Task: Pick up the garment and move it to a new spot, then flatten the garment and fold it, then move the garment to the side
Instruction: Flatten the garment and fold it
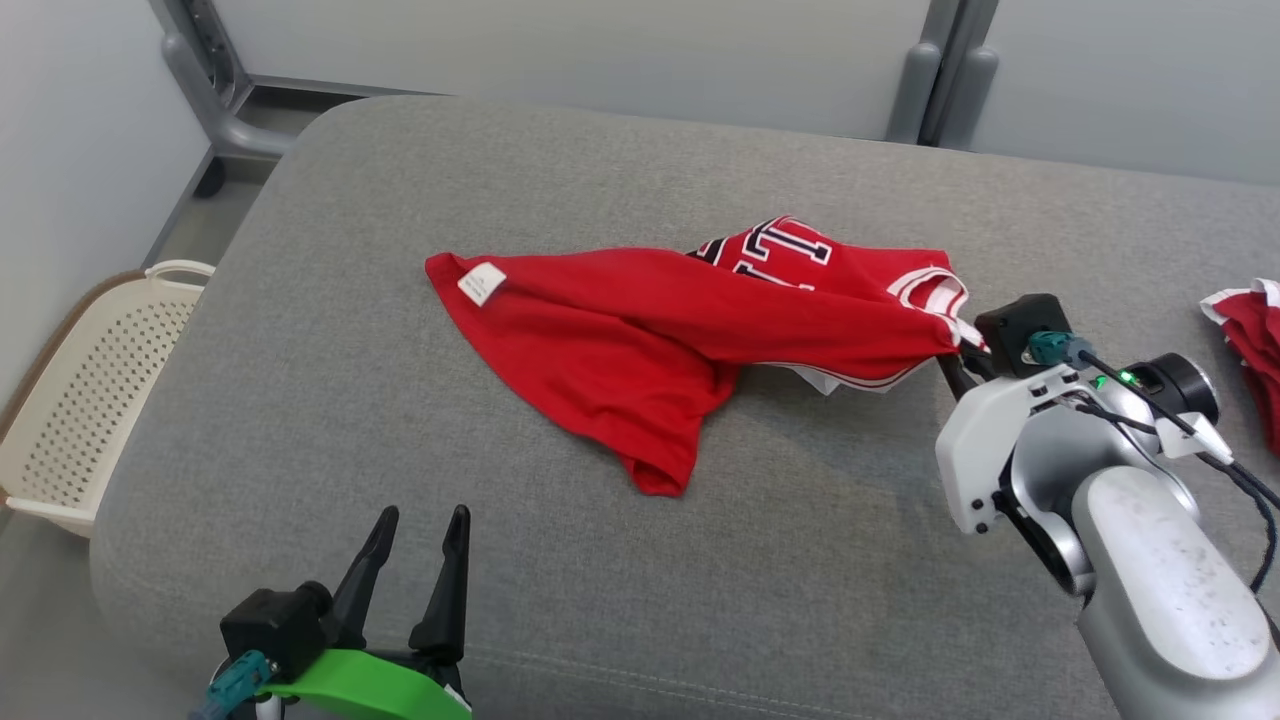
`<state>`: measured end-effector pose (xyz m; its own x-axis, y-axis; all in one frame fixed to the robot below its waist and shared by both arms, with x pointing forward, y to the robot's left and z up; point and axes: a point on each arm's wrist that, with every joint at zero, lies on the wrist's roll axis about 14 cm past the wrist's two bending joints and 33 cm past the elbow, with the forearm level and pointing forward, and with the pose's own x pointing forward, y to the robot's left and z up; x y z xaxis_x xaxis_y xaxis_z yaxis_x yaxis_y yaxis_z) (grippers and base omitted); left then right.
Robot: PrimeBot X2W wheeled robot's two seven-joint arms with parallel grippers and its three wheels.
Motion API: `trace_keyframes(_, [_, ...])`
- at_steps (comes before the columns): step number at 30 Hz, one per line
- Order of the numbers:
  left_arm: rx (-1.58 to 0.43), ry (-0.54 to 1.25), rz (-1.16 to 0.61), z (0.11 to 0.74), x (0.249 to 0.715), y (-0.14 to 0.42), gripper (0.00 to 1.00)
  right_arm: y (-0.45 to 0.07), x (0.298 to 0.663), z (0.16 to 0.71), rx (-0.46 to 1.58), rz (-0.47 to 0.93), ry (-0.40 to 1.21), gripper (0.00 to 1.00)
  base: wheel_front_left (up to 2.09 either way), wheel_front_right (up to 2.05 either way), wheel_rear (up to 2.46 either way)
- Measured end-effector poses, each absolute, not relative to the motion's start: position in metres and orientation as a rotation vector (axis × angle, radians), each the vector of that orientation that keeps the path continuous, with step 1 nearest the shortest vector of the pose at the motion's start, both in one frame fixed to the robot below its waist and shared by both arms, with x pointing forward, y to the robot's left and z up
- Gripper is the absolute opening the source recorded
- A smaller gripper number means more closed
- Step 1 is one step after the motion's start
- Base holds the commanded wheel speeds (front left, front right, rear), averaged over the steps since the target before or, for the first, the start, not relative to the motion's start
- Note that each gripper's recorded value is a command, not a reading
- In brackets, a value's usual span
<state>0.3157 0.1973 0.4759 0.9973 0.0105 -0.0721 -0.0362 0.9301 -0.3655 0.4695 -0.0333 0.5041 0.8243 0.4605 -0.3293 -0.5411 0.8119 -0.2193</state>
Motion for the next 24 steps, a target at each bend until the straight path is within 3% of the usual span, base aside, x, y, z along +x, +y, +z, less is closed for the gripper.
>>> trace_keyframes(14, [-0.385,0.071,-0.066,0.481,0.322,0.172,1.0,-0.073,0.415,0.618,-0.312,0.464,0.085,0.0,0.0,0.0,0.0])
trace_keyframes(24, [-0.386,0.084,-0.084,0.478,0.324,0.166,1.0,-0.113,0.432,0.584,-0.247,0.344,0.239,0.0,0.0,0.0,0.0])
